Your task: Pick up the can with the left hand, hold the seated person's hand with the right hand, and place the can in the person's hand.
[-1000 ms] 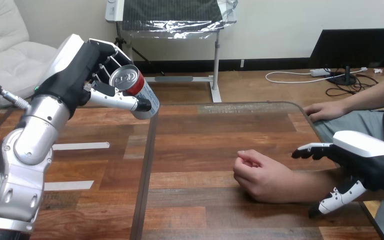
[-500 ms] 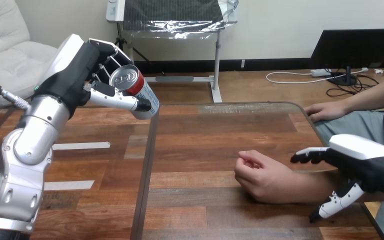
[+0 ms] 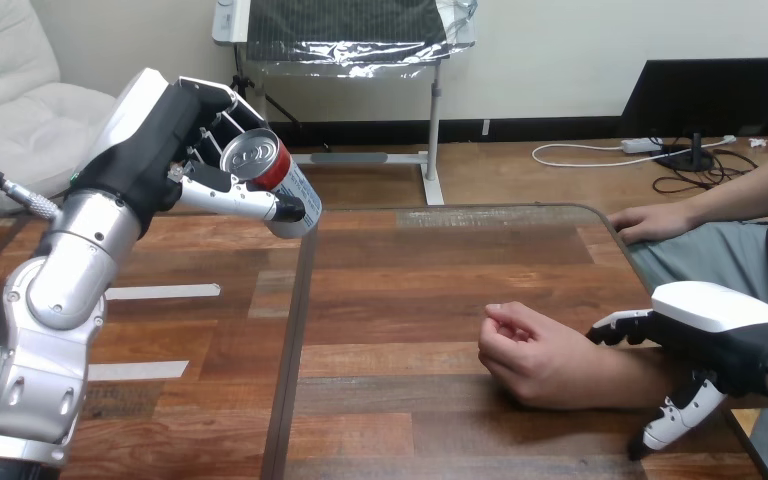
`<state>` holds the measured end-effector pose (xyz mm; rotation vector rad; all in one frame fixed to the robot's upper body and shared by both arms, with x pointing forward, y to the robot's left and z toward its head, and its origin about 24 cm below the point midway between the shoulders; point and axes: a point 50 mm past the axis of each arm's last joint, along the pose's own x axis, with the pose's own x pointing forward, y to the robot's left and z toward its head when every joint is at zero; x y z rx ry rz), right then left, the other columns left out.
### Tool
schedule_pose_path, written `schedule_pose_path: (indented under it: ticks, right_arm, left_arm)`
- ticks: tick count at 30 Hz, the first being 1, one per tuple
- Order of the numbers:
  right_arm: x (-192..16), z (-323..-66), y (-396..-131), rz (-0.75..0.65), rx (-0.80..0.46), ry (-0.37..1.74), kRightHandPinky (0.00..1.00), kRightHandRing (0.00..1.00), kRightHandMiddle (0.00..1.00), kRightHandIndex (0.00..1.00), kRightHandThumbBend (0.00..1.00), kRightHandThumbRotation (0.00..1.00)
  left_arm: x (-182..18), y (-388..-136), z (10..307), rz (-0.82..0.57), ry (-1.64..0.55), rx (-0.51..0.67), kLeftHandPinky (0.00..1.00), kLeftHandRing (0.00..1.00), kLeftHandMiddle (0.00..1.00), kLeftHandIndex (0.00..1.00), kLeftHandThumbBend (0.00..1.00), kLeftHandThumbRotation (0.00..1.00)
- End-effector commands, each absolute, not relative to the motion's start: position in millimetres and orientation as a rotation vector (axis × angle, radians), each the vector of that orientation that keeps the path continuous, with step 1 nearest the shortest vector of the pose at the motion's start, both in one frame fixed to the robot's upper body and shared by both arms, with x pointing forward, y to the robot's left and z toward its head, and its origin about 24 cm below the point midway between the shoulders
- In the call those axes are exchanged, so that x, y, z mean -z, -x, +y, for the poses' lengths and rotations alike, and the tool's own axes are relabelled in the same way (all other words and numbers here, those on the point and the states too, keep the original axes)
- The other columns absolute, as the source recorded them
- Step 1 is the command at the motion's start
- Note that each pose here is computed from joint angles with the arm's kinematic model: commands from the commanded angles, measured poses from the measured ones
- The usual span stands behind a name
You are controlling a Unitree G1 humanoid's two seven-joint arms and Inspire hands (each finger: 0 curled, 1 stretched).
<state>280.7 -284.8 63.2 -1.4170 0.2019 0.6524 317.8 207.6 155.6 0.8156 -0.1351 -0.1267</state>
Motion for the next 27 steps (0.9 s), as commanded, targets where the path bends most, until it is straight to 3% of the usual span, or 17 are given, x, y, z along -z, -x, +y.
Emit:
schedule_pose_path:
  ticks: [1, 13, 22, 27]
  right_arm:
    - [-67, -279, -293, 0.197, -0.639, 1.451, 0.84, 0.83, 0.84, 0.84, 1.0, 0.23]
    - [-57, -272, -298, 0.271, -0.653, 1.513, 0.82, 0.83, 0.84, 0.84, 1.0, 0.22]
    - [-48, -266, -302, 0.301, -0.659, 1.545, 0.71, 0.82, 0.82, 0.83, 1.0, 0.25]
    - [-44, -263, -304, 0.326, -0.658, 1.541, 0.67, 0.79, 0.8, 0.81, 0.97, 0.21]
  left_arm:
    - [-184, -321, 206, -0.248, -0.816, 0.096, 0.25, 0.31, 0.36, 0.4, 0.72, 0.0]
    - [-184, -321, 206, -0.241, -0.806, 0.101, 0.25, 0.32, 0.37, 0.4, 0.72, 0.0]
    - [-184, -321, 206, -0.241, -0.807, 0.104, 0.26, 0.32, 0.37, 0.4, 0.72, 0.0]
    - [-184, -321, 207, -0.241, -0.81, 0.108, 0.26, 0.32, 0.37, 0.4, 0.71, 0.0]
